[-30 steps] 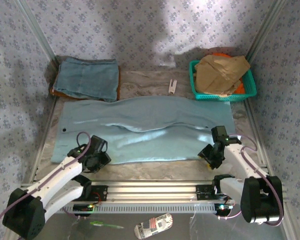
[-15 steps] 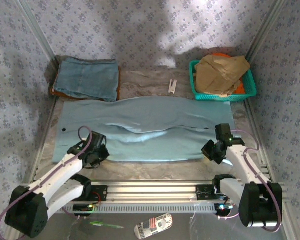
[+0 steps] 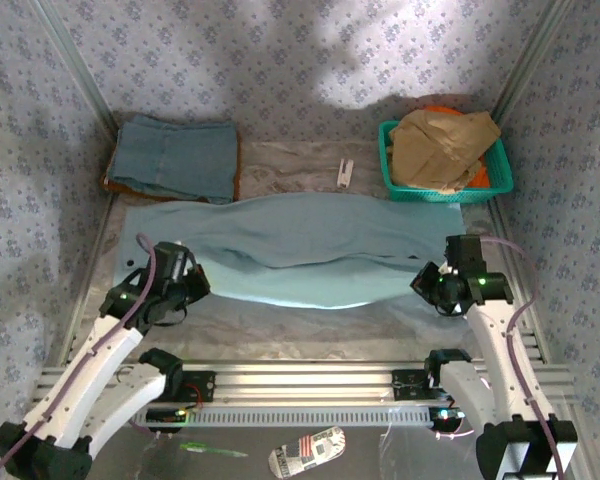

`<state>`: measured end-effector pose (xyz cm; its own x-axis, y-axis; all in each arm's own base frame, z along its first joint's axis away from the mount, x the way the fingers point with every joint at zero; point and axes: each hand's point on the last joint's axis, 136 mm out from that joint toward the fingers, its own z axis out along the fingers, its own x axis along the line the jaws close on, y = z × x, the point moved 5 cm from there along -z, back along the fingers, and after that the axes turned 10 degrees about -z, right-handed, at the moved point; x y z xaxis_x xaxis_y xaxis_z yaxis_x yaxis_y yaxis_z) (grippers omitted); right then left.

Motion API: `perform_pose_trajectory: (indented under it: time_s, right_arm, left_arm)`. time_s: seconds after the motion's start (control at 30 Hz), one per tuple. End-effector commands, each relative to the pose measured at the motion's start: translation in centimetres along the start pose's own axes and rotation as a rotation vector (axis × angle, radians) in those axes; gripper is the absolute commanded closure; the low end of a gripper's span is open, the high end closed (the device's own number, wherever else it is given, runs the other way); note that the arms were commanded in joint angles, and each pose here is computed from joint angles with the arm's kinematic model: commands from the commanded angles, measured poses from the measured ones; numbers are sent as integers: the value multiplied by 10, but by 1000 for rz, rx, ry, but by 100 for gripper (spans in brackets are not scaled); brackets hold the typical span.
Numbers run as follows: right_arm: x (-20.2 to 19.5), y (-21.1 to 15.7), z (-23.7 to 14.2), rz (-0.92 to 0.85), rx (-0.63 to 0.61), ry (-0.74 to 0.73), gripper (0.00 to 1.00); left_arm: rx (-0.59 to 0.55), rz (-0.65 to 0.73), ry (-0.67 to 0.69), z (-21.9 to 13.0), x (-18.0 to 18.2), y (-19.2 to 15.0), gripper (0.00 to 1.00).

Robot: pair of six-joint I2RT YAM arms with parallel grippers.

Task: Fold and stack the trousers

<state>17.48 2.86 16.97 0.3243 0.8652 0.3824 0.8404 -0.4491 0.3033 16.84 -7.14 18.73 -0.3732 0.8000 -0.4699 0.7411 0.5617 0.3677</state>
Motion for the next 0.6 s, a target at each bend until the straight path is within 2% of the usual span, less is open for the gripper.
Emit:
perform_pose_trajectory:
  time_s: [0.0,0.13,0.23,0.33,0.37,0.4,0.43,0.47,0.53,0.57]
  right_arm:
    - [0,-13,-6,-8,50,27,100]
    - [4,-10,-18,0,9,56,100]
    - [4,-9,-31,-9,-20,51,100]
    - [5,-13,-37,1,-3,59,100]
    - [5,-16,-38,3,8,66,100]
    - [4,-18,-38,5,12,66,100]
    - [4,-21,-39,5,16,67,95]
    - [4,-24,-40,4,22,78,83]
    - [5,-26,-46,1,12,89,56]
    - [6,-26,-50,-36,-1,92,47]
  left_arm:
    - [56,21,16,-14,12,-12,100]
    - [38,-16,-34,-30,13,-16,100]
    - [16,-17,-18,-43,17,-14,100]
    - [52,-17,-19,-44,18,-19,100]
    - [73,-23,-22,-44,19,-22,96]
    - [93,-33,-34,-44,19,-26,88]
    - [108,-41,-54,-44,19,-29,76]
    - [124,-46,-78,-46,18,-32,57]
    - [139,-52,-128,-54,16,-36,44]
    - [132,-52,-155,-61,14,-36,38]
